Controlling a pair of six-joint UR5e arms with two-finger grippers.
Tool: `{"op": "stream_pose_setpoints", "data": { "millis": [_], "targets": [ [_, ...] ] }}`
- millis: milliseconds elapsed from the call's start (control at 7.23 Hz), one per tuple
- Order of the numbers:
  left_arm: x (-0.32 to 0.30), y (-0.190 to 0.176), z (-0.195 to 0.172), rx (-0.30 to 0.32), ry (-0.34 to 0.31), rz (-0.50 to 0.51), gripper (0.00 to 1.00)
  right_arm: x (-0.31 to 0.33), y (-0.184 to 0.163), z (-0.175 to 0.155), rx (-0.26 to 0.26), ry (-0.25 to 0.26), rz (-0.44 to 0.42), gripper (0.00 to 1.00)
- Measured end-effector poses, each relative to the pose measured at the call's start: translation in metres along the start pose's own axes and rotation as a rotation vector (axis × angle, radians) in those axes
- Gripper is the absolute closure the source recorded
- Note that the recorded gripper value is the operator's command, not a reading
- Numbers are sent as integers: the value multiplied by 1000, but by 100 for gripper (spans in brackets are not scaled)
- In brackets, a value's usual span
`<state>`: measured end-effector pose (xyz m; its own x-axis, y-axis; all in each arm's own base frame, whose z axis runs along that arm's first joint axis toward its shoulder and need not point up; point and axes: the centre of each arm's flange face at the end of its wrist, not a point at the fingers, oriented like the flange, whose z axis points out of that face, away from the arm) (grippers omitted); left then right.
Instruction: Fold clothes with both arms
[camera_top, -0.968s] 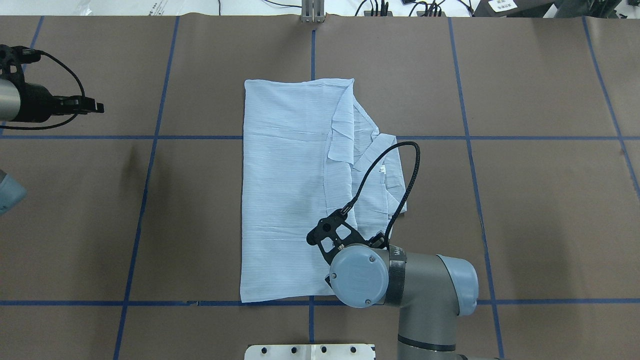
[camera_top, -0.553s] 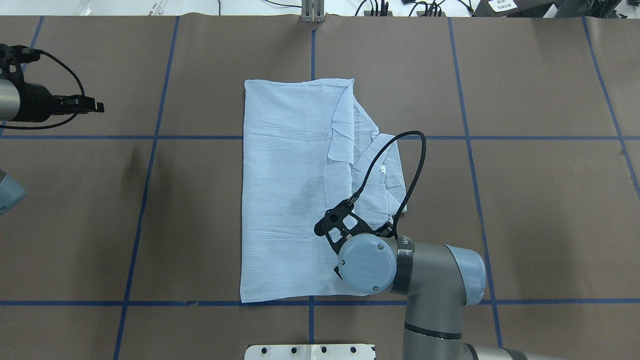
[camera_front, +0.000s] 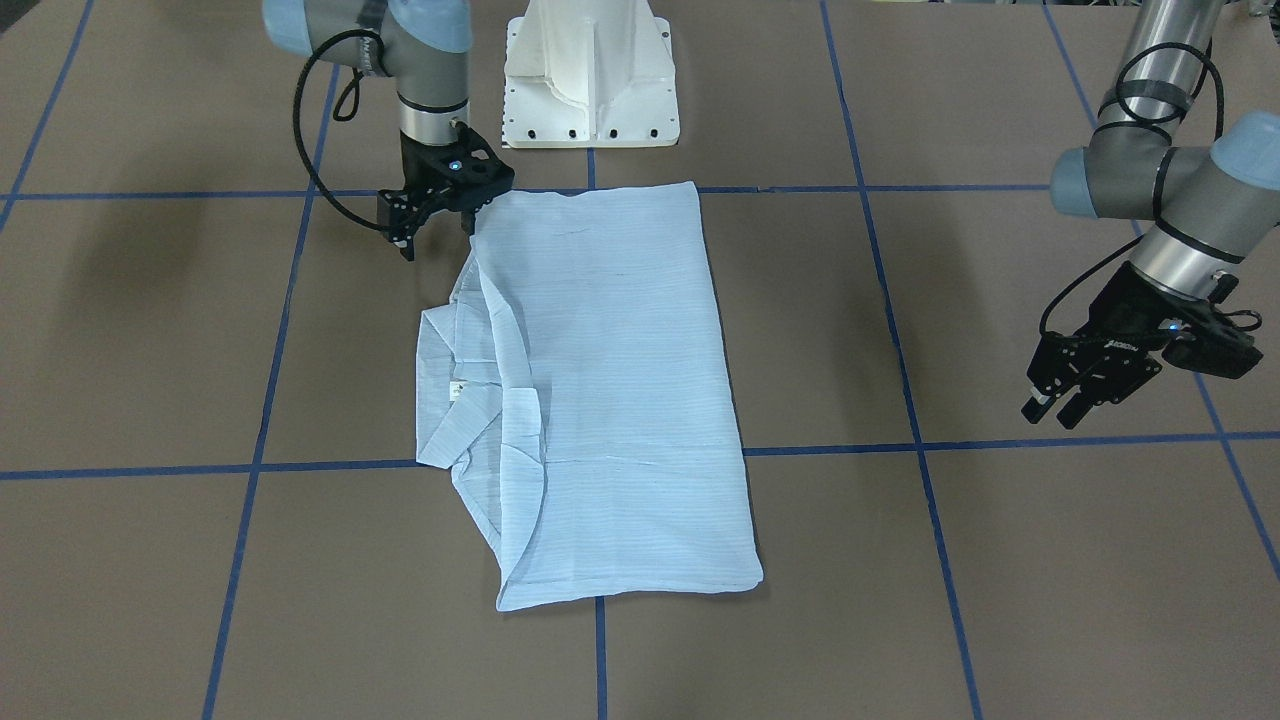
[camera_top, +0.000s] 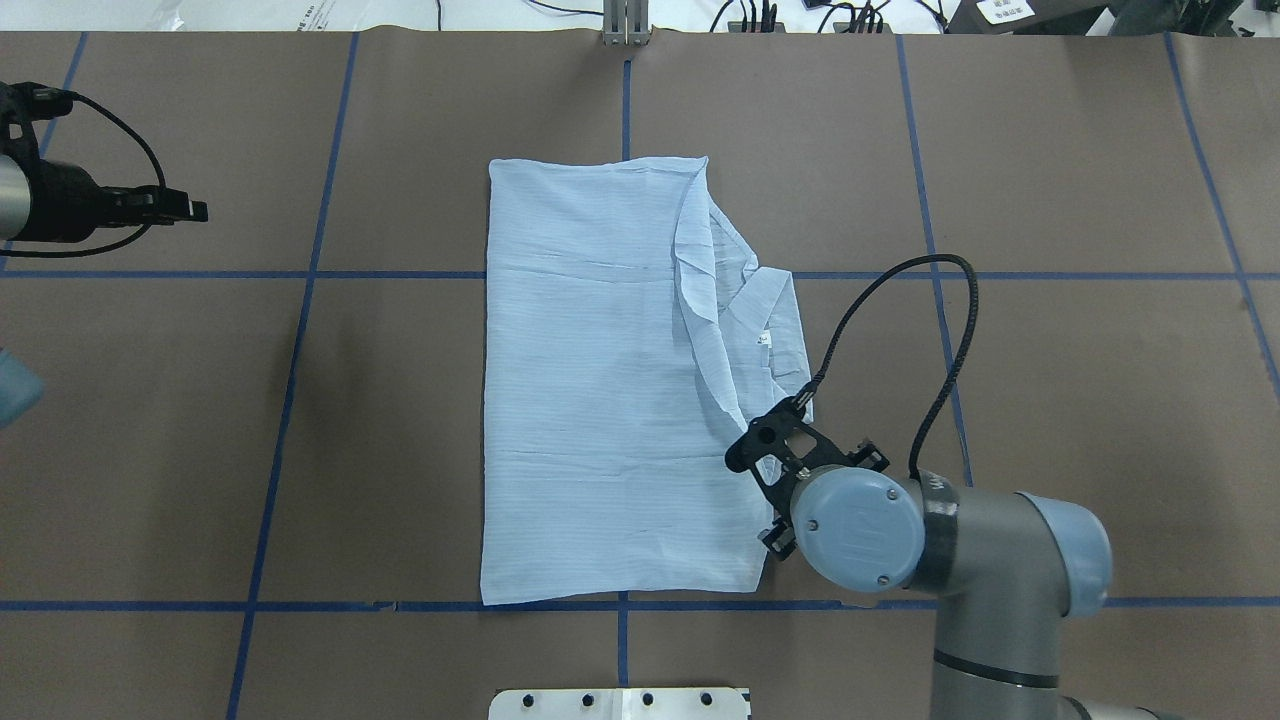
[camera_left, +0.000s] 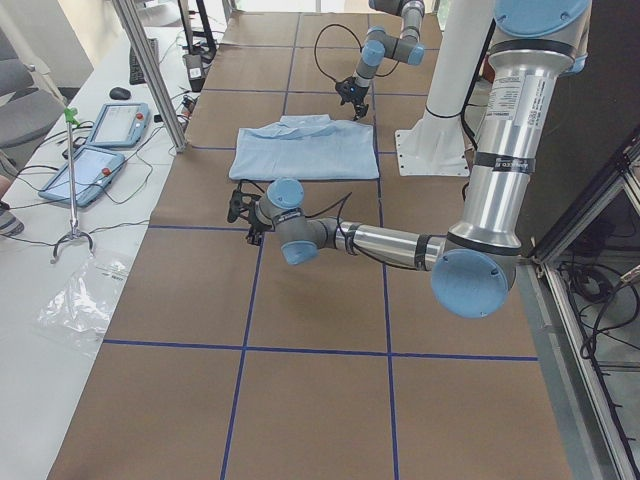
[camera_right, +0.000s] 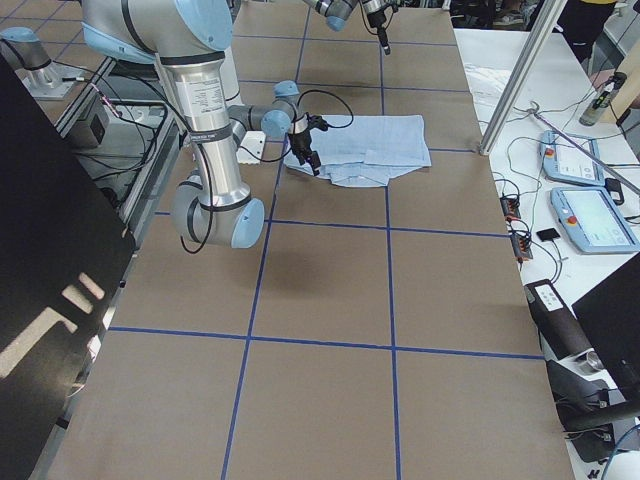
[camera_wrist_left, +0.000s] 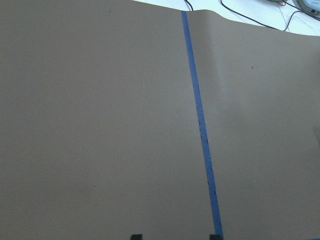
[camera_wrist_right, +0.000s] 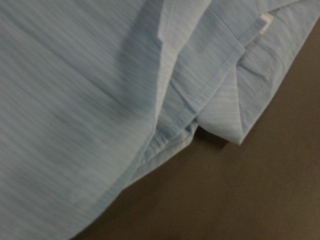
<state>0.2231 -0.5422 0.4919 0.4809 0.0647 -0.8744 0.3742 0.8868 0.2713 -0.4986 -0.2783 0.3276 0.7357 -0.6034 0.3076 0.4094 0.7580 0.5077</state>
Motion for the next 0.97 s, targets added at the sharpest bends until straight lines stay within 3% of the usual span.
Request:
{"op": "stream_pose_setpoints", "data": {
  "millis": [415,553,968],
  "targets": [
    [19,-4,-12,-12,-21,-11,45,21,26,-6,-10,8,29,0],
    [20,-4,-12,-13,-22,-11,45,17,24,-9,-7,-3,76,0],
    [21,-3,-12,-14,-23,-12,45,-40,4,-36,-5,-117,445,0]
  ]
}}
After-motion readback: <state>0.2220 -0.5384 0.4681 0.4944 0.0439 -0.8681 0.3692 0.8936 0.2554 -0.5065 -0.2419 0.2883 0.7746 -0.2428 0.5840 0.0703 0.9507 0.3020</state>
